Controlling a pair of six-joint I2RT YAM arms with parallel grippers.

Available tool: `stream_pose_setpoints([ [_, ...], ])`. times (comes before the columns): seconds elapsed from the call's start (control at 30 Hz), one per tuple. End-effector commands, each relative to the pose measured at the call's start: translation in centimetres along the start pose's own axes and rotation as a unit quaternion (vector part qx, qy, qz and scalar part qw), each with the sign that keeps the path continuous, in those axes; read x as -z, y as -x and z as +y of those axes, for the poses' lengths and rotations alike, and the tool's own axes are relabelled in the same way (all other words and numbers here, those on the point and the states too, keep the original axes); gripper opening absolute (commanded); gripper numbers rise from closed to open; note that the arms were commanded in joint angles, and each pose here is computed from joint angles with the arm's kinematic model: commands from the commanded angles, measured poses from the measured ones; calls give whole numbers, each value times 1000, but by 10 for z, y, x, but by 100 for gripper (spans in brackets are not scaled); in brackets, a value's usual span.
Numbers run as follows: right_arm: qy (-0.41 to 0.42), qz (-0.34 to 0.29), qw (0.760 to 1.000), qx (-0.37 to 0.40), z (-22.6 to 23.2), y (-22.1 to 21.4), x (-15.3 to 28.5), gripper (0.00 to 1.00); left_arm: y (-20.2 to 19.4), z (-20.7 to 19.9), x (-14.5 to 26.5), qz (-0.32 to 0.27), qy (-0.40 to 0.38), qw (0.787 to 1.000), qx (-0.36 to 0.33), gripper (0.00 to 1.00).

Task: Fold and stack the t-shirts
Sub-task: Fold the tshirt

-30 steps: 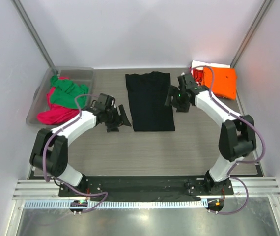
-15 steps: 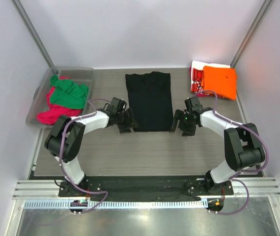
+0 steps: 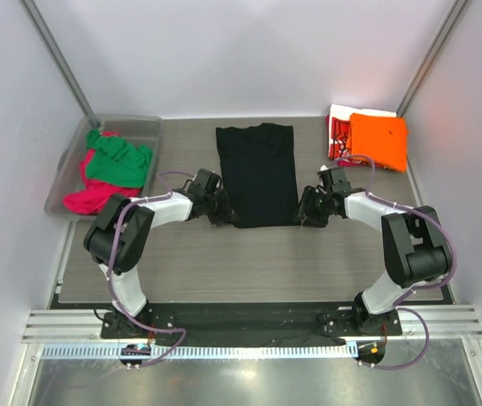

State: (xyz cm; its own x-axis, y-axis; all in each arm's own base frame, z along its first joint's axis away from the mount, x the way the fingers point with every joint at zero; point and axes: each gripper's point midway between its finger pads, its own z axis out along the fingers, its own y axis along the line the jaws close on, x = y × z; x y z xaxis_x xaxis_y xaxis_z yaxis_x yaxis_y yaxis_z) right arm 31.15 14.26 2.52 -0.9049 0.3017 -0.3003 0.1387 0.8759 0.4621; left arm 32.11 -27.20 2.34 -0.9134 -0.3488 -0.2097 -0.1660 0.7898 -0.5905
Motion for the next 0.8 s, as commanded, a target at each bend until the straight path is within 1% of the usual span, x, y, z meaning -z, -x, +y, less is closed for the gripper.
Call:
stream_pose_setpoints([
  [0.0,-3,28,1000,-7,-13,-22,-14,52,-11,32,-12,7,51,999,1,19],
  [0.03,-3,32,999,-8,-15,-26,-16,51,-11,31,-12,8,50,999,0,12],
  [0.1,2,35,999,-9,-15,-29,-18,40,-13,31,-13,13,49,999,1,4],
  [0.13,1,38,999,-12,-17,-33,-18,31,-13,31,-13,14,48,999,2,0],
  [0.2,6,34,999,-10,-16,-34,-17,22,-16,30,-10,16,48,999,-1,0],
  [0.23,5,37,999,-11,-19,-39,-16,16,-16,30,-8,15,47,999,-1,0],
  [0.33,12,34,999,-12,-17,-42,-10,4,-23,30,2,18,46,999,-6,0],
  [0.37,15,33,999,-14,-15,-43,-8,2,-30,32,5,25,51,998,-10,0],
  [0.43,26,32,999,-19,-10,-47,2,1,-36,30,16,31,51,998,-18,0],
  [0.47,23,30,999,-21,-11,-48,6,1,-45,34,22,43,62,997,-21,0],
  [0.53,11,31,999,-24,-13,-55,22,1,-57,36,31,55,70,996,-29,0],
  [0.57,10,29,999,-25,-13,-57,29,1,-65,33,42,59,74,995,-39,0],
  [0.6,3,40,999,-32,-15,-65,36,1,-72,36,47,65,80,994,-43,0],
  [0.63,13,29,999,-29,-10,-65,48,1,-77,34,54,67,79,993,-49,0],
  [0.67,20,31,999,-31,-7,-69,55,1,-87,32,65,71,80,992,-61,0],
  [0.7,12,47,998,-38,-9,-80,63,1,-93,31,72,73,81,992,-65,0],
  [0.73,24,31,999,-32,-3,-80,77,1,-98,29,79,77,82,991,-70,0],
  [0.77,28,31,999,-34,-1,-84,85,1,-112,32,89,92,95,989,-72,0],
])
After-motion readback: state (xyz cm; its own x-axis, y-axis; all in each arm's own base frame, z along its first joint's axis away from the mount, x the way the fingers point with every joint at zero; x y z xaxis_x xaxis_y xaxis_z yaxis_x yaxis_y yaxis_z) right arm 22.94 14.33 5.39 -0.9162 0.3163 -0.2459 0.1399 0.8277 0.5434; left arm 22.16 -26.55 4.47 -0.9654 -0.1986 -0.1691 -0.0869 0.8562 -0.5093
